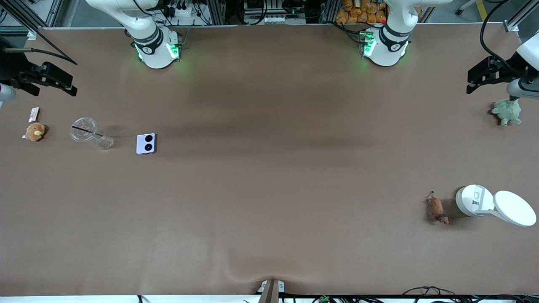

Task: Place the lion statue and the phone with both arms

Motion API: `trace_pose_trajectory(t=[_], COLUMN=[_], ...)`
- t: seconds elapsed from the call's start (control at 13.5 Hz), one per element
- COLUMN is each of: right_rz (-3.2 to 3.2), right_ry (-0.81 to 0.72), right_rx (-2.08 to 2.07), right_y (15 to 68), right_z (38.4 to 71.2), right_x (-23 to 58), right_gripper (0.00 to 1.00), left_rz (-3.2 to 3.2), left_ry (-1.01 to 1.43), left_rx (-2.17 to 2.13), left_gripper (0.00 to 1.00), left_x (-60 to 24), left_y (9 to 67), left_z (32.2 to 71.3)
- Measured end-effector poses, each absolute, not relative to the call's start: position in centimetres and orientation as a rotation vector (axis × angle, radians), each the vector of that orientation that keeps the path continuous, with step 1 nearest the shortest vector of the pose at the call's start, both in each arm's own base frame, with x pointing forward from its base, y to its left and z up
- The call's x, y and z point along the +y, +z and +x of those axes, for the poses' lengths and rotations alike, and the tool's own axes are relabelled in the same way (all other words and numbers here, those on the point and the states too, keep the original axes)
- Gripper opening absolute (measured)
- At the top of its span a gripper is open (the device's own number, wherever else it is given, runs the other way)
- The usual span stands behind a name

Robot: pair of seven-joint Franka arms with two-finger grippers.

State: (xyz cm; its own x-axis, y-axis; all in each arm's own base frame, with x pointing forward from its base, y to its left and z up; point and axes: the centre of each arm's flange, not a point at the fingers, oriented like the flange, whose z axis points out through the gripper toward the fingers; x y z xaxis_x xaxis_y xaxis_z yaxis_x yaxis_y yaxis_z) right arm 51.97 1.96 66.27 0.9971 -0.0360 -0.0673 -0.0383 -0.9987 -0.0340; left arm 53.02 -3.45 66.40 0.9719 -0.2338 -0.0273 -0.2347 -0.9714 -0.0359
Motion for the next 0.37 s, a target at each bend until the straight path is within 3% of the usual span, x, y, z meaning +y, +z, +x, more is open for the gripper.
trace_pose_trajectory(t=[0.37], right_rz=[-3.104], right_ry=[0.108], right_rx=[0.059], right_y=[66.22], right_z=[51.95], right_x=[1.85], right_gripper=[1.00], left_rz=[-3.081], left_ry=[0.040], left_rx=[0.362], left_gripper=[1.00], left_x=[-3.33], left_y=[66.24], left_z=[53.12])
